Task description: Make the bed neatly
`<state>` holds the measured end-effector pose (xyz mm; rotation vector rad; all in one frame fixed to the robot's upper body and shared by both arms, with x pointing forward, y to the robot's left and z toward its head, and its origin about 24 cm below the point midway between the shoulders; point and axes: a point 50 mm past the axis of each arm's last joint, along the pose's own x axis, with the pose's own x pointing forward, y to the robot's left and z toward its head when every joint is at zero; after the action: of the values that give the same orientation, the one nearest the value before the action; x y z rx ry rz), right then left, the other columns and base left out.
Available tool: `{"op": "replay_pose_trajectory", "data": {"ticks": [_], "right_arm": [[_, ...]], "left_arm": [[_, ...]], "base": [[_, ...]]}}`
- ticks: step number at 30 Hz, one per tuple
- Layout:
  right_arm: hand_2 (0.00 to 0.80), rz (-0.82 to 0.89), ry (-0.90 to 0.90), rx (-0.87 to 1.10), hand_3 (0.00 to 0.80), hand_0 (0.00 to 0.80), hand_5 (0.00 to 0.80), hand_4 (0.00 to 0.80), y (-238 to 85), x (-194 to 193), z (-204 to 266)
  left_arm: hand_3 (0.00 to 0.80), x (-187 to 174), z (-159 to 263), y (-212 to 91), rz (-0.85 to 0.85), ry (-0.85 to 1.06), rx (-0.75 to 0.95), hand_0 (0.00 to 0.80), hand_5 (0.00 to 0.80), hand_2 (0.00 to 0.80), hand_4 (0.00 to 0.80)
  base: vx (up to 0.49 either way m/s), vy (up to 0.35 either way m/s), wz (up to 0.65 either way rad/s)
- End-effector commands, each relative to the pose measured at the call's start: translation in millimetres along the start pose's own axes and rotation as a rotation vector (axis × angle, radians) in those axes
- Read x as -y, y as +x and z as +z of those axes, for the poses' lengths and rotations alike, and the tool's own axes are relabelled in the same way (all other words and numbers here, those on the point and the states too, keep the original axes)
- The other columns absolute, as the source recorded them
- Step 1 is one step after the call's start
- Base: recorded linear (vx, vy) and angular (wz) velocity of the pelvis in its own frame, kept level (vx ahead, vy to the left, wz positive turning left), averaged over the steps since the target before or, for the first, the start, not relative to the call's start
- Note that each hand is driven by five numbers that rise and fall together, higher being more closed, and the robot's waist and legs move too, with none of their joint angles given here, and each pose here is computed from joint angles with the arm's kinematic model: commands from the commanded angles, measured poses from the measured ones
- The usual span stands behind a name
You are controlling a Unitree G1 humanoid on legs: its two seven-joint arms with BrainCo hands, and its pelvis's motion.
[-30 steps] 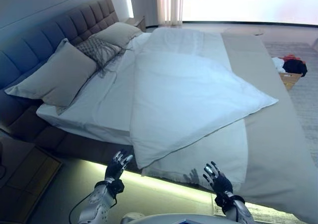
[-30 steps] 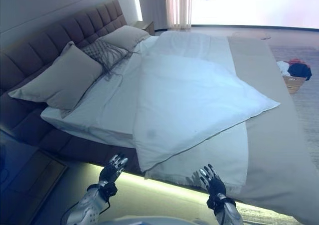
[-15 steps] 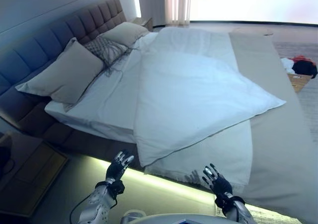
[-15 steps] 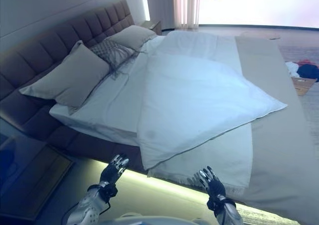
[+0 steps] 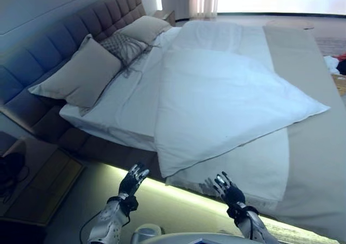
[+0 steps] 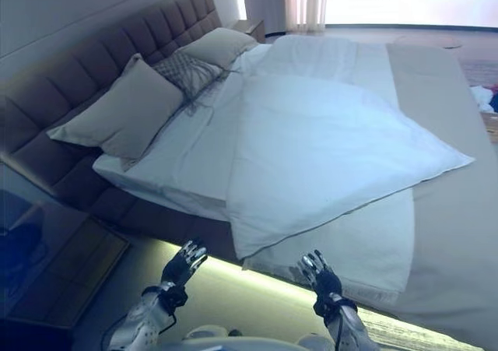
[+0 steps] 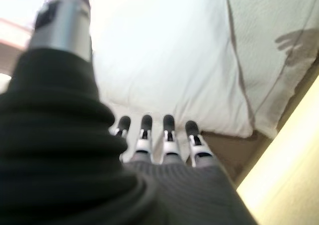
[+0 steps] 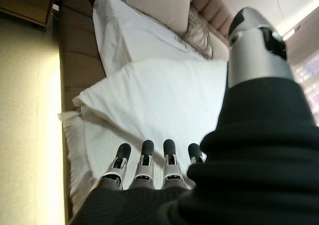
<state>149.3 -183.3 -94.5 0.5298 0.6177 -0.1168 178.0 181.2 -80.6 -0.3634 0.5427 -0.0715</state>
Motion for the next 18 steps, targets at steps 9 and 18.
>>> {"op": "replay_pose_trajectory", "data": {"ticks": [9,18], "right_arm": [[0.000,0.035,0.076,0.121,0.000,0.000,0.000,0.000,6,7,26],[0.000,0.036,0.083,0.092,0.000,0.000,0.000,0.000,2,11,18]], "left_arm": [[0.000,-1,55,5,-0.040,0.046,0.197,0.000,0.000,0.000,0.000],[0.000,-1,46,-4,-0.065,-0.009,0.190,0.000,0.000,0.000,0.000]], "base": [[0.310,-0.151,-0.08],[0.323,-0.231,0.18]]}}
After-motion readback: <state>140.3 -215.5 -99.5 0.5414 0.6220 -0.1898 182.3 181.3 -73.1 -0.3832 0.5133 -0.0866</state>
